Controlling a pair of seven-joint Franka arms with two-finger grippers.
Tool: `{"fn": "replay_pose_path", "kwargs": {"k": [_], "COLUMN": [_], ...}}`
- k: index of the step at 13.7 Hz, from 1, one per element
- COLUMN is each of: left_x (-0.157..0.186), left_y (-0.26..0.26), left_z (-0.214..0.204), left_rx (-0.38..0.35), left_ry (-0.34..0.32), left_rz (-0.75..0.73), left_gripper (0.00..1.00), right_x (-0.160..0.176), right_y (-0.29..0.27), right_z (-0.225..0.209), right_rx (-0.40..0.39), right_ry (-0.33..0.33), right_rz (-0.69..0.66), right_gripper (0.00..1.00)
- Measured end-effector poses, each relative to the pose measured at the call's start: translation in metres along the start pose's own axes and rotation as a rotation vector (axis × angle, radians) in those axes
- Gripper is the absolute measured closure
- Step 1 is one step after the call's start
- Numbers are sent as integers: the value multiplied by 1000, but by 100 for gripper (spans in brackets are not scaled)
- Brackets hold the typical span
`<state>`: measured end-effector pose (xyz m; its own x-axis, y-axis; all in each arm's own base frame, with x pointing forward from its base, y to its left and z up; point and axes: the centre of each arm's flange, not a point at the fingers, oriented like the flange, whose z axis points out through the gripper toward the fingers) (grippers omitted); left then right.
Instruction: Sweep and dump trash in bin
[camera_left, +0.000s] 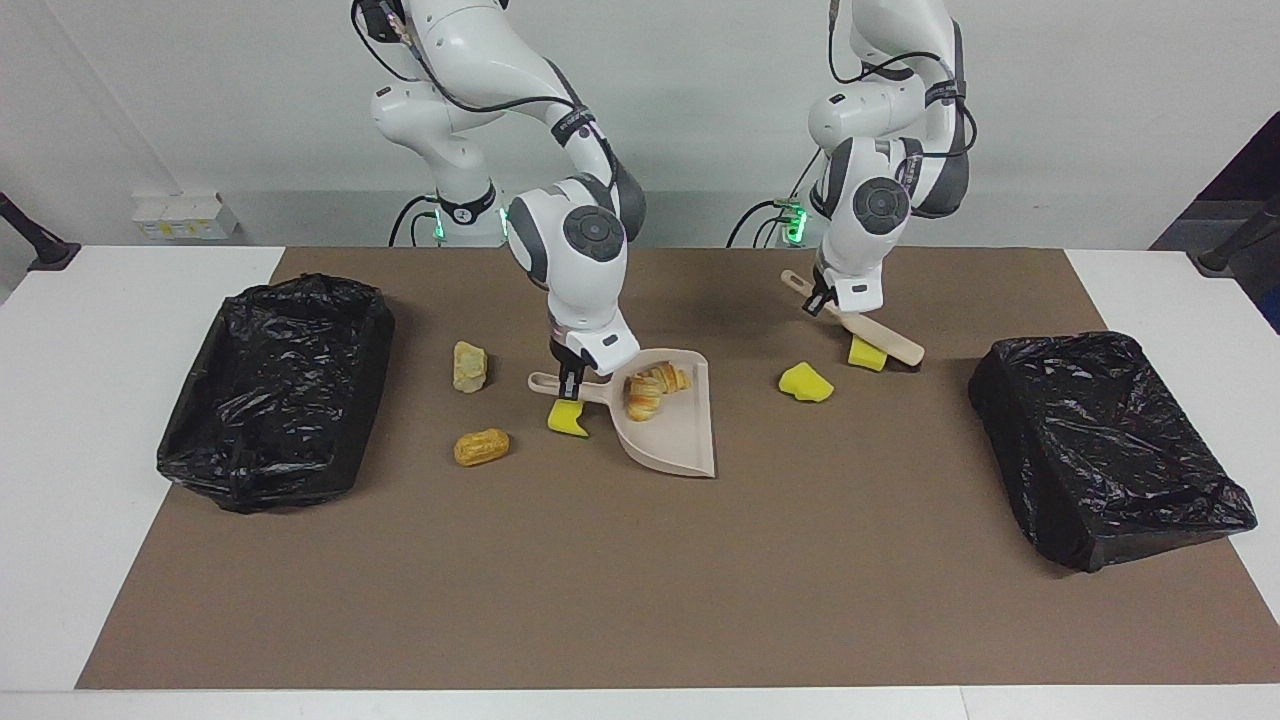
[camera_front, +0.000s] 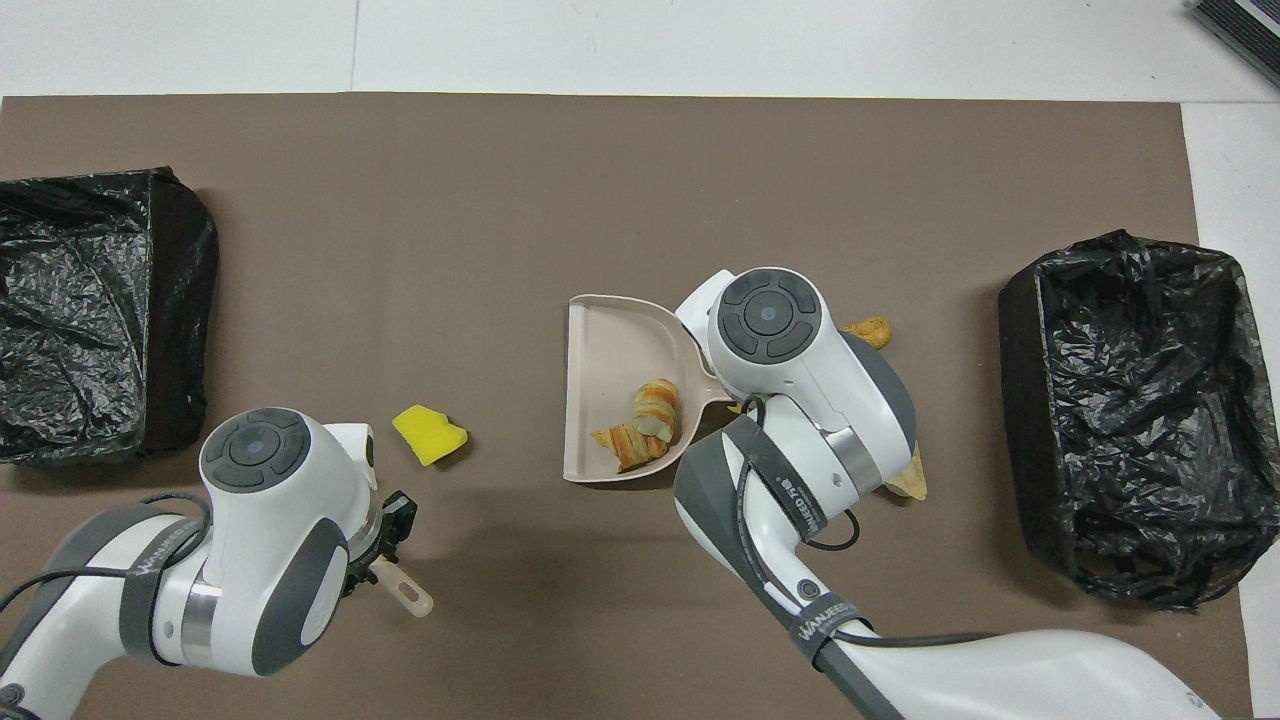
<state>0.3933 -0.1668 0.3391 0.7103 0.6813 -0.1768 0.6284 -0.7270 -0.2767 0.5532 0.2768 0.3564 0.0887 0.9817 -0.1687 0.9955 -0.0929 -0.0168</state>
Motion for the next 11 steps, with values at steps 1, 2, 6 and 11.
{"fn": "replay_pose_path", "kwargs": {"k": [1, 2, 6, 11], "left_x": [0, 1, 0, -49], "left_y": [2, 4, 22, 65], "left_z": [-2, -5, -15, -15], "left_rx": [-17, -33, -125, -273], "left_ry": [3, 11, 64, 90], "left_rz": [59, 122, 315, 454], "left_gripper": [73, 73, 73, 73], "right_x": [0, 0, 0, 0], "right_y": [0, 0, 0, 0], "right_z": [0, 0, 0, 0], "right_rx": [0, 0, 0, 0], "right_ry": [0, 0, 0, 0], "right_rz": [0, 0, 0, 0], "right_gripper": [68, 68, 68, 68]}}
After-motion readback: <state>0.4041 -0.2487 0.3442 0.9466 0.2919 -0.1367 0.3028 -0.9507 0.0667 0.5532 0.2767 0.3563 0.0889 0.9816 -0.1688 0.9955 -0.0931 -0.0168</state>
